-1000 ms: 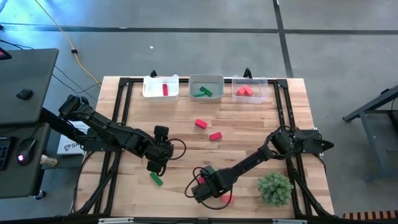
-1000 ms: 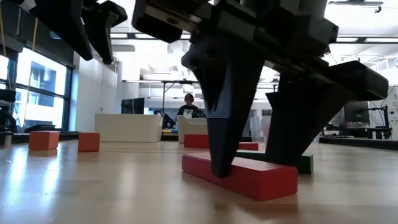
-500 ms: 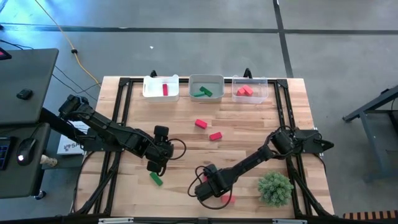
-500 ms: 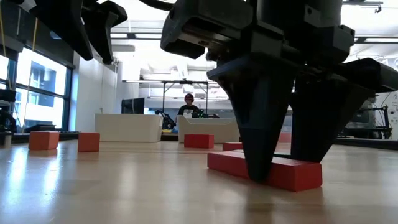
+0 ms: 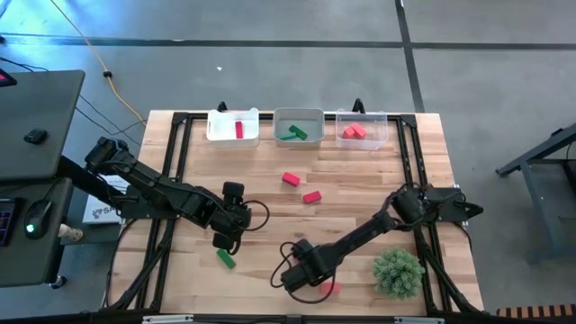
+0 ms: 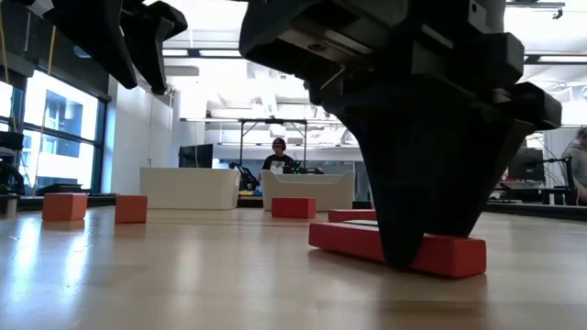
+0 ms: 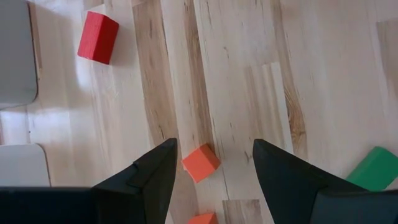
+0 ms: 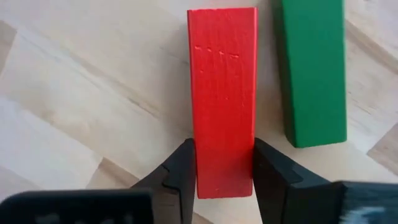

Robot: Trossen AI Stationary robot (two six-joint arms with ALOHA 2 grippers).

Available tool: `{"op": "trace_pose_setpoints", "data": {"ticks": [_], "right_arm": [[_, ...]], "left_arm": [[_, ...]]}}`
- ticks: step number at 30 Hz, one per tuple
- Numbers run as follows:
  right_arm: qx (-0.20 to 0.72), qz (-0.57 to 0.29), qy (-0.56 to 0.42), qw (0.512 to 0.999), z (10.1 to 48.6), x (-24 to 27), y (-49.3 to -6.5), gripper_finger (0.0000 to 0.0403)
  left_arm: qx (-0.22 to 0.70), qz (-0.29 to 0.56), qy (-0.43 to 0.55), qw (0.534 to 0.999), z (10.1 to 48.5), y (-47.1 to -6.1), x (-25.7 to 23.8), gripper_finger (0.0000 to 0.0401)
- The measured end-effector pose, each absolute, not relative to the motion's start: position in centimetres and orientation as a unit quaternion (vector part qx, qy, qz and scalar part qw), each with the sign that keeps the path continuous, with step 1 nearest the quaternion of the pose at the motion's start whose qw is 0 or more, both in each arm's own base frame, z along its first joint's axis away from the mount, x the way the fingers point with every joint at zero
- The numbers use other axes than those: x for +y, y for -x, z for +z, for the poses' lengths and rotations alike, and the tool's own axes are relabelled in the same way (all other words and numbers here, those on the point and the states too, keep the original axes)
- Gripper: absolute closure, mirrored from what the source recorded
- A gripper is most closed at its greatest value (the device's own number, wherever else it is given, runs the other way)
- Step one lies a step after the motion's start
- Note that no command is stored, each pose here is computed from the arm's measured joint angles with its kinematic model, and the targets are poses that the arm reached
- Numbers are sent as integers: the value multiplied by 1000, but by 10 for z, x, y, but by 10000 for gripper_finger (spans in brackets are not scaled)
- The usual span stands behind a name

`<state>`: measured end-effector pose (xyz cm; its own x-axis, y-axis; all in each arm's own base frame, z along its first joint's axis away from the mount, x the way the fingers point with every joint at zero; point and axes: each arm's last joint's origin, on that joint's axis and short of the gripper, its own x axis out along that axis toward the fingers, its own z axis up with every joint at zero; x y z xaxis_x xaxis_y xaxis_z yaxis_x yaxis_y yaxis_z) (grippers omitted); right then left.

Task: Sort & place blocks by color
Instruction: Put the bottom red block into the white bin

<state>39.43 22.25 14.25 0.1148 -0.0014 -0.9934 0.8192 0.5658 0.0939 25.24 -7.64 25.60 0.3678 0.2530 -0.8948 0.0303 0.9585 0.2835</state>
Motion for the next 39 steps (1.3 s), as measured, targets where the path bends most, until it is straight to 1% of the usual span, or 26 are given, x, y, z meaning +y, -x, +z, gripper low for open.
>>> {"op": "trace_pose_setpoints", "data": {"ticks": [4,8,16,20,25,34,39], "right_arm": [[596,-292,-320,676,158,224,-400,303],[589,-276,-300,698,188,220,-407,303],[577,-276,-225,735,225,201,-413,303],[576,-273,-186,747,238,190,-416,303],[585,-269,-134,753,248,177,-417,304],[597,-263,-31,758,266,154,-416,304],[591,-233,23,772,277,144,-420,304]], "left_arm": [[563,57,-111,817,256,-252,-77,201],[565,54,-101,817,256,-252,-78,201],[572,67,-59,815,255,-256,-63,201],[574,86,-36,814,255,-259,-52,201],[578,81,14,812,255,-263,-39,201],[563,47,107,818,257,-271,-15,201],[550,16,167,818,259,-275,2,201]]}}
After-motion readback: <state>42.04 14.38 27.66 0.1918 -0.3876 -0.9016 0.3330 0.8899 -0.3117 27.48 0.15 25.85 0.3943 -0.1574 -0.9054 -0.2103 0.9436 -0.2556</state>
